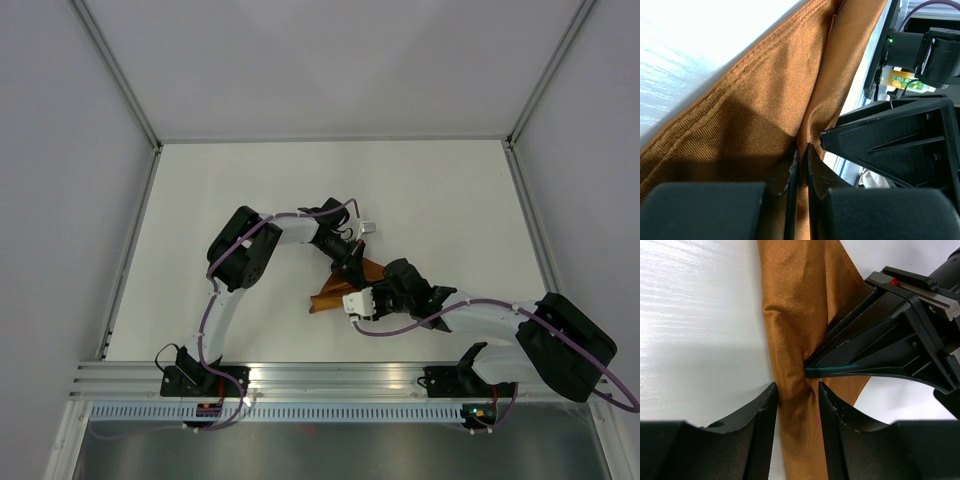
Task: Fold the napkin, place the utensils inside, and roll it up
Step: Roll the napkin with the utensil
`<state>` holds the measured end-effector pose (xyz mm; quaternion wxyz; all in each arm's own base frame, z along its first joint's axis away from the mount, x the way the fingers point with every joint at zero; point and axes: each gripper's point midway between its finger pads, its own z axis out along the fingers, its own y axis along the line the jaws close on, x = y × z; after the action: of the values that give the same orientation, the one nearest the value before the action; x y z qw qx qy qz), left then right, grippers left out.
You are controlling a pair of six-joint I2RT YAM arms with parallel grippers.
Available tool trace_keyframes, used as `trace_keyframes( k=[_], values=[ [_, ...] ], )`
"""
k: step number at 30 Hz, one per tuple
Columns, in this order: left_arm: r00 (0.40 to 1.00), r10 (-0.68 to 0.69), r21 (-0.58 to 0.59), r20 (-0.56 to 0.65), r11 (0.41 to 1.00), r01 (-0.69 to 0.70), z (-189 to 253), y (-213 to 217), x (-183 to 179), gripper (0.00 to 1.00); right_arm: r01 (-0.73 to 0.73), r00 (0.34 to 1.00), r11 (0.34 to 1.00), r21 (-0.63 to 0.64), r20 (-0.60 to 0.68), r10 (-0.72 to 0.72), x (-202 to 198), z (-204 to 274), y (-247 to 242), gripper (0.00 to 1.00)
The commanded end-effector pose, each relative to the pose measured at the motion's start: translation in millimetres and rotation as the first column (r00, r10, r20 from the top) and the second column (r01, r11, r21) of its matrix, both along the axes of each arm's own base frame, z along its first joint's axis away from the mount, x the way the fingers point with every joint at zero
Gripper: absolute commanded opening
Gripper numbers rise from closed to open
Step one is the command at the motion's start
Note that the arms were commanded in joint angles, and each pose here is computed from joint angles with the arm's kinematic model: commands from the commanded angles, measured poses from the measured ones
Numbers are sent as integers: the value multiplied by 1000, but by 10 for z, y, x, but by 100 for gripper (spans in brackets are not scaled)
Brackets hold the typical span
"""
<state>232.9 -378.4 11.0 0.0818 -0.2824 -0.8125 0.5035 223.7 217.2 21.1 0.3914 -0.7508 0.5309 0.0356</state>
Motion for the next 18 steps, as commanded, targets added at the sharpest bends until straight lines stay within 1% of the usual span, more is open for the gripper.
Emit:
trace_keyframes(
  k=[1, 4, 5, 6, 8, 9, 12, 14, 18],
  values=[
    [999, -11, 165, 35, 986, 5, -503, 217, -70, 2, -9, 997, 996, -84, -74, 3, -143, -238, -158, 44],
    [999, -13, 155, 34, 988, 7, -468, 210, -76, 3, -28, 992, 992, -126, -125, 12, -242, -331, -235, 39],
    [999, -14, 153, 39, 988, 7, -456, 210, -73, 4, -32, 990, 990, -135, -141, 12, -263, -354, -252, 35],
    [999, -13, 153, 42, 988, 6, -456, 215, -66, 4, -38, 984, 986, -162, -179, 8, -325, -424, -301, 33],
    [999, -13, 151, 45, 989, 7, -433, 216, -67, 5, -36, 978, 985, -166, -210, 0, -329, -441, -302, 28],
    [999, -15, 151, 45, 989, 8, -430, 215, -75, 5, -38, 972, 983, -180, -234, -5, -357, -479, -324, 27],
    [998, -8, 151, 60, 988, -1, -403, 210, -54, 11, -32, 965, 983, -180, -260, -16, -350, -487, -332, 23],
    [997, 5, 144, 77, 989, -17, -369, 213, -23, 18, -29, 961, 983, -179, -277, -22, -348, -491, -338, 20],
    [995, 52, 124, 84, 990, -62, -255, 198, 29, 25, -20, 948, 984, -176, -317, -37, -327, -484, -337, 18]
  ],
)
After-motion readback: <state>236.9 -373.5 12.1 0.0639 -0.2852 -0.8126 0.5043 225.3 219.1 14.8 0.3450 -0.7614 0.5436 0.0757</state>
